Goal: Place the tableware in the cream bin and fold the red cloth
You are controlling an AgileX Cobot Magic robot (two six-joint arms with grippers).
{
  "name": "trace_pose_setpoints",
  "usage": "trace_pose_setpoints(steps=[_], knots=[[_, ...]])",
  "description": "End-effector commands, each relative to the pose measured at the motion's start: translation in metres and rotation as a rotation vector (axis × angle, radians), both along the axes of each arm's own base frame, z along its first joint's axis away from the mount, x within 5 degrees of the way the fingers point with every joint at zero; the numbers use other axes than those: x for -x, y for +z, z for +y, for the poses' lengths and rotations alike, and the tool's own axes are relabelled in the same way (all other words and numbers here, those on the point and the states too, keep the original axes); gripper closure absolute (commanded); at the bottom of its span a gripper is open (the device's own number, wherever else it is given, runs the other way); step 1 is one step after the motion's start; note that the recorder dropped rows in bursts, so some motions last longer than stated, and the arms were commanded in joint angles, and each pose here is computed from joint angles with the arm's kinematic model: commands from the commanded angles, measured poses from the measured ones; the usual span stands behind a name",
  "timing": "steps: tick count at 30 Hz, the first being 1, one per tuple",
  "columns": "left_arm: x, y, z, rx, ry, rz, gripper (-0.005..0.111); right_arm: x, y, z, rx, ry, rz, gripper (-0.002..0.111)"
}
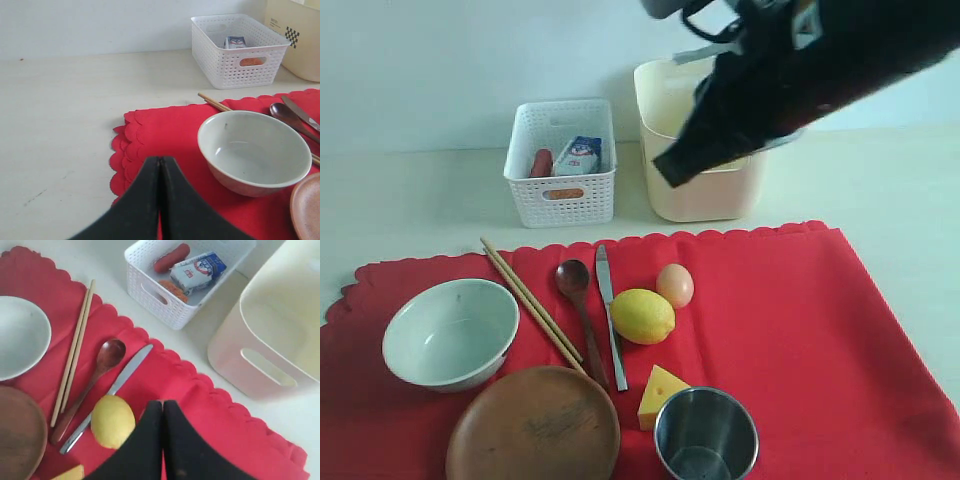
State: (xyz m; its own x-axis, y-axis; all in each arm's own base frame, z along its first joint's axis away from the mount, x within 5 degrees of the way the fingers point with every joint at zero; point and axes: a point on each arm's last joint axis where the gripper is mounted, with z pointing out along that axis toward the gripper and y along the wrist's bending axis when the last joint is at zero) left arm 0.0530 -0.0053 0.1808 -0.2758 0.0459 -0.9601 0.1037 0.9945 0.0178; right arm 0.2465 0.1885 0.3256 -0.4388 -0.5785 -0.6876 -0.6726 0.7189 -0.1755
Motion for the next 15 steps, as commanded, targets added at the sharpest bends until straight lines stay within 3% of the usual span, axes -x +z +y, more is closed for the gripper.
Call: trace_pose_setpoints(steps=[1,9,15], knots=[[0.000,0.000,0.000,0.006,-0.005,-0.013,0.107,0.052,0.022,-0.043,-0.020,-0.014,-0.038,0.108],[0.000,0.000,0.000,0.006,-0.005,-0.013,0.107,0.163,0.029,-0.132,-0.217,-0.053,-0.215,0.108],[0.000,0.000,0.000,0.006,-0.005,-0.013,0.107,0.202,0.012,-0.163,-0.349,-0.078,-0.303,0.108]])
